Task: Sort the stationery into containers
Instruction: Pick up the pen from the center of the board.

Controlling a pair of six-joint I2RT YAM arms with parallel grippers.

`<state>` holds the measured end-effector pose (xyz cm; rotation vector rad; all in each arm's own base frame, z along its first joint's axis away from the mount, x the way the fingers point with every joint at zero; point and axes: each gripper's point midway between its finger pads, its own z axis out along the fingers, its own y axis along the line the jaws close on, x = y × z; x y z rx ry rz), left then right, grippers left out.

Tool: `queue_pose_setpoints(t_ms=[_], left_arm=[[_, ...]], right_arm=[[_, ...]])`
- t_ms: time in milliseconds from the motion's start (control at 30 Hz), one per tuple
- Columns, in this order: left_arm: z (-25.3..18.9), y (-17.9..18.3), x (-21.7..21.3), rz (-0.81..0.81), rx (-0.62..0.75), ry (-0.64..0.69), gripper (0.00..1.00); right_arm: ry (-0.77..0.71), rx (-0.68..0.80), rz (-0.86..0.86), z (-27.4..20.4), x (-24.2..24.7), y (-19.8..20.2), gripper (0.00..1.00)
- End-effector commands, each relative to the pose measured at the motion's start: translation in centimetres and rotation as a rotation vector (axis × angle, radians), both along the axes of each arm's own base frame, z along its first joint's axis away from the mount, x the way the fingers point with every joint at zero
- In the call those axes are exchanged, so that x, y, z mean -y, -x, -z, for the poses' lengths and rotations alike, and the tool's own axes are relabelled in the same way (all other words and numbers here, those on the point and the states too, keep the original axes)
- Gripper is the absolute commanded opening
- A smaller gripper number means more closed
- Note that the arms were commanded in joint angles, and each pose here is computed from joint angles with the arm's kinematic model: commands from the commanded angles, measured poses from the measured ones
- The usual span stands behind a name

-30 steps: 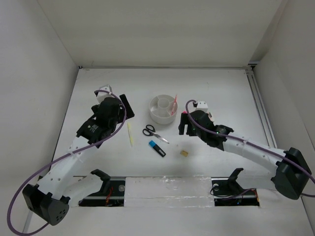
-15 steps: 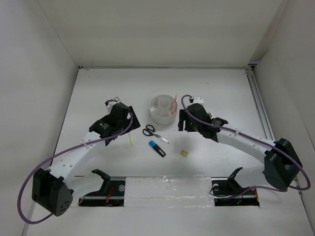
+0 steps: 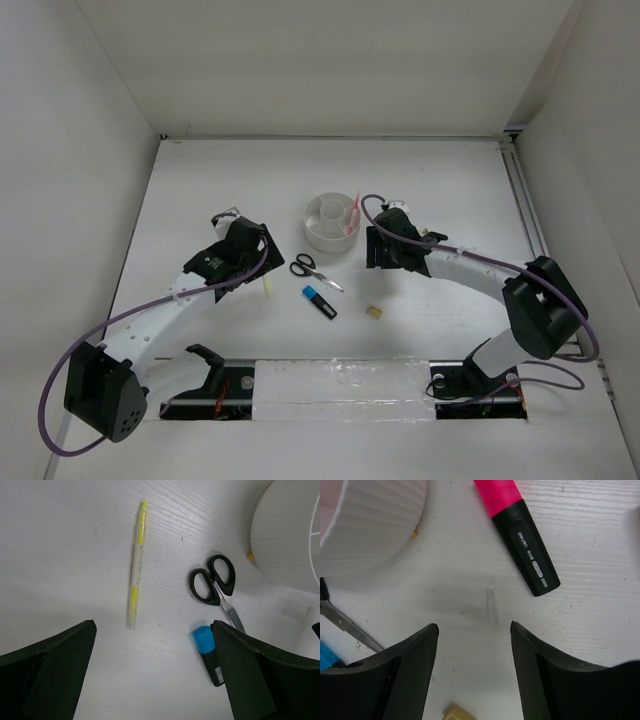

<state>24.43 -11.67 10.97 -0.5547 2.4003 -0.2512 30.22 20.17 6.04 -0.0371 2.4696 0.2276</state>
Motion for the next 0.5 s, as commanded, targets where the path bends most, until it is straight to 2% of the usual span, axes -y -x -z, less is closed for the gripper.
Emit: queue_pose_setpoints(t_ms=[0,300,400,467], left_arm=[[0.4,-0.2,0.0,-0.026,0.01,0.006,1.0],[4.4,0.2,-0.2,-0.033,-0.083,-0.043,1.0],[5.5,0.4,-0.5,-0.048,-0.109,-0.063,0.96],[6.3,0.5,-0.8,-0.06,-0.12,-0.091,0.9]], right_arm=[[-0.052,0.05,-0.019,-1.5,-1.6,-1.2,0.65],[-0.057,0.07,-0.01,-2.3,-1.4,-0.9,0.69],[-0.079,0.097,-0.021,-3.8,-1.9,-0.8,0.69],[-0.083,0.102,-0.021,-4.2,-1.7,-0.6,0.69]])
